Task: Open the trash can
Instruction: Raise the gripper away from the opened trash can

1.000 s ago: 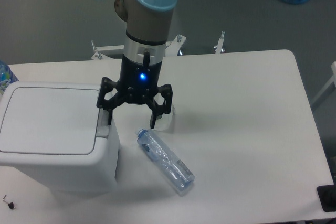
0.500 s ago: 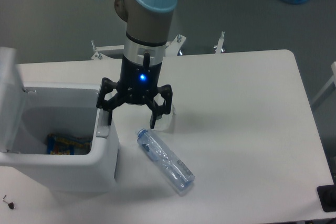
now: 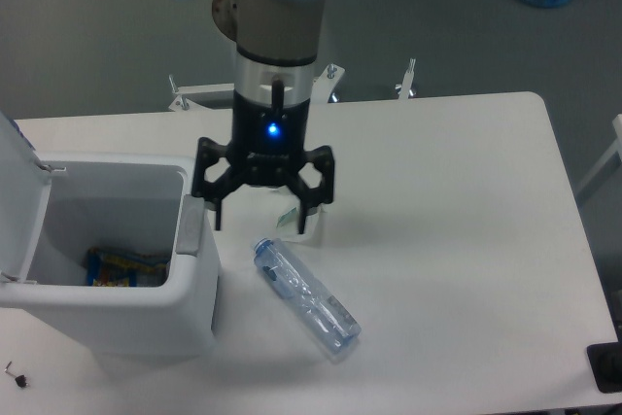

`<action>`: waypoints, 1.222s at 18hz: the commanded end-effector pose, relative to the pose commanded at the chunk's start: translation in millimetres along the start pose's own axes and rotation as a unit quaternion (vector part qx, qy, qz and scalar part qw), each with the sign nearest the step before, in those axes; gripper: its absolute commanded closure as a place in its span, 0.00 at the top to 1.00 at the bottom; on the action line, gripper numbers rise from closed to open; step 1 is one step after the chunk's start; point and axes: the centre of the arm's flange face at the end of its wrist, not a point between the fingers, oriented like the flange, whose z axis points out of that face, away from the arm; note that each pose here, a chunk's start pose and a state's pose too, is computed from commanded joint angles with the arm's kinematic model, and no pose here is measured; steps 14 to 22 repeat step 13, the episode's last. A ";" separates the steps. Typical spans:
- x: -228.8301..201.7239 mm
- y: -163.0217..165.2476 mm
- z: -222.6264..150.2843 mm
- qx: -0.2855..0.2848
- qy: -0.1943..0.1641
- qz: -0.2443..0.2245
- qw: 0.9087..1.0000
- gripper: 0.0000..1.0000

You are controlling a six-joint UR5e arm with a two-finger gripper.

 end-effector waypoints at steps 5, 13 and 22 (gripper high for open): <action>-50.7 11.8 -7.5 -0.036 -0.082 0.048 0.995 1.00; -117.3 55.9 -34.0 -0.140 -0.089 0.187 0.968 1.00; -117.3 55.9 -34.0 -0.140 -0.089 0.187 0.968 1.00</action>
